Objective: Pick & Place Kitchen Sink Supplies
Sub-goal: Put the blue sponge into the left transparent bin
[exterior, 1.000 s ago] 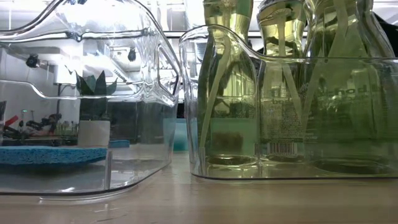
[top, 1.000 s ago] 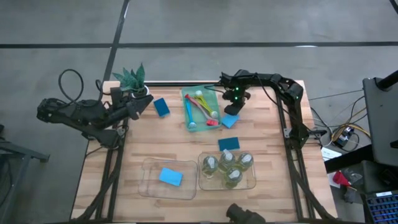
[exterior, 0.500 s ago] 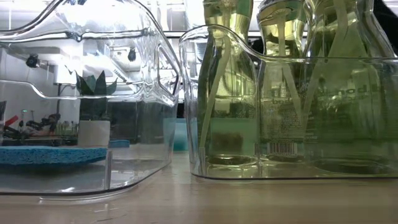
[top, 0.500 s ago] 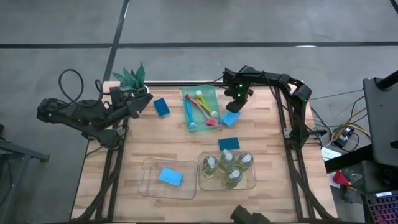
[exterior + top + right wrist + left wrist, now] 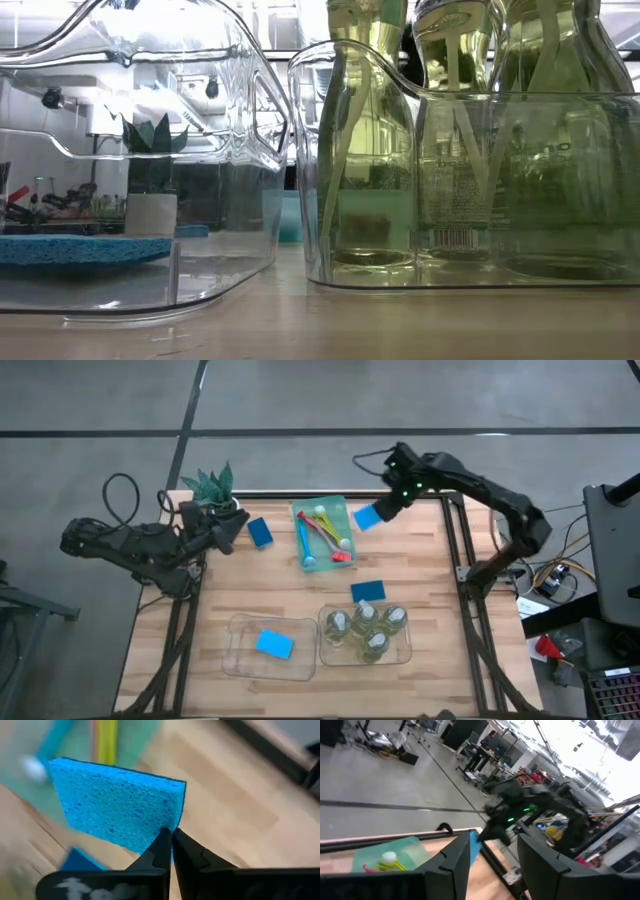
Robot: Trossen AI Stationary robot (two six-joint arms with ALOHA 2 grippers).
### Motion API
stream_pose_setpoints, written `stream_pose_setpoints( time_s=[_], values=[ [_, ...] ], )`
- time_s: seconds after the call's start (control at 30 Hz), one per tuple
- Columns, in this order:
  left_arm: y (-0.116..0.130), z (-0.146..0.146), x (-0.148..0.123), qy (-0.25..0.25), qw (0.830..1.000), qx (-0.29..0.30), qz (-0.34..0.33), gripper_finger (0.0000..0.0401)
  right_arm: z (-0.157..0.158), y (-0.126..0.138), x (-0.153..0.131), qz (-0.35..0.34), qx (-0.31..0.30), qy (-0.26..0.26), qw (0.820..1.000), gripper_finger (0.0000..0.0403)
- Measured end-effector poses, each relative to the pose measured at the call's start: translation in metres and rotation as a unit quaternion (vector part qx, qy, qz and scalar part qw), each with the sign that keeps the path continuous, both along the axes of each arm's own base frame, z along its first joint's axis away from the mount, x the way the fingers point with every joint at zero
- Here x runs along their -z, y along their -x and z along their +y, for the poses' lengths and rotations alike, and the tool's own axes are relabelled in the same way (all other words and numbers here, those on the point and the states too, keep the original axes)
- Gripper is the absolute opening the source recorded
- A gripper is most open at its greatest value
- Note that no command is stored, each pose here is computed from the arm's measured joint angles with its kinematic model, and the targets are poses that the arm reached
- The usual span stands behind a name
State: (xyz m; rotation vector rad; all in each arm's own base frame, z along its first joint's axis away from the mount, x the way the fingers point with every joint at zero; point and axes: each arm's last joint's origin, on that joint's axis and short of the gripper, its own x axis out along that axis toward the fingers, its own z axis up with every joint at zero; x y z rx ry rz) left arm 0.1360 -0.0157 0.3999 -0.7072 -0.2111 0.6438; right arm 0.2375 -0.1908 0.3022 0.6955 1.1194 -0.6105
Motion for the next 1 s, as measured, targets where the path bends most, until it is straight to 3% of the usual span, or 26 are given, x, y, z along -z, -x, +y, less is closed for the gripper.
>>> stream_pose_setpoints(
  time_s=[0.2,0.53,0.77,1.0],
  values=[
    [-0.01,-0.001,0.004,-0.012,1.0,-0.013,0.022,0.0154,0.024,0.007,-0.05,-0.136,0.039,0.07,0.987,0.0008],
    [-0.025,-0.004,0.011,-0.037,0.997,-0.013,0.061,0.0154,0.069,-0.013,-0.103,-0.336,0.008,0.154,0.929,0.0008],
    [-0.035,-0.008,0.009,-0.105,0.99,0.008,0.096,0.0154,0.102,-0.05,-0.116,-0.413,-0.079,0.245,0.874,0.0008],
    [-0.044,-0.012,-0.002,-0.163,0.983,0.043,0.075,0.0154,0.109,-0.076,-0.111,-0.445,-0.079,0.255,0.855,0.0008]
  ],
)
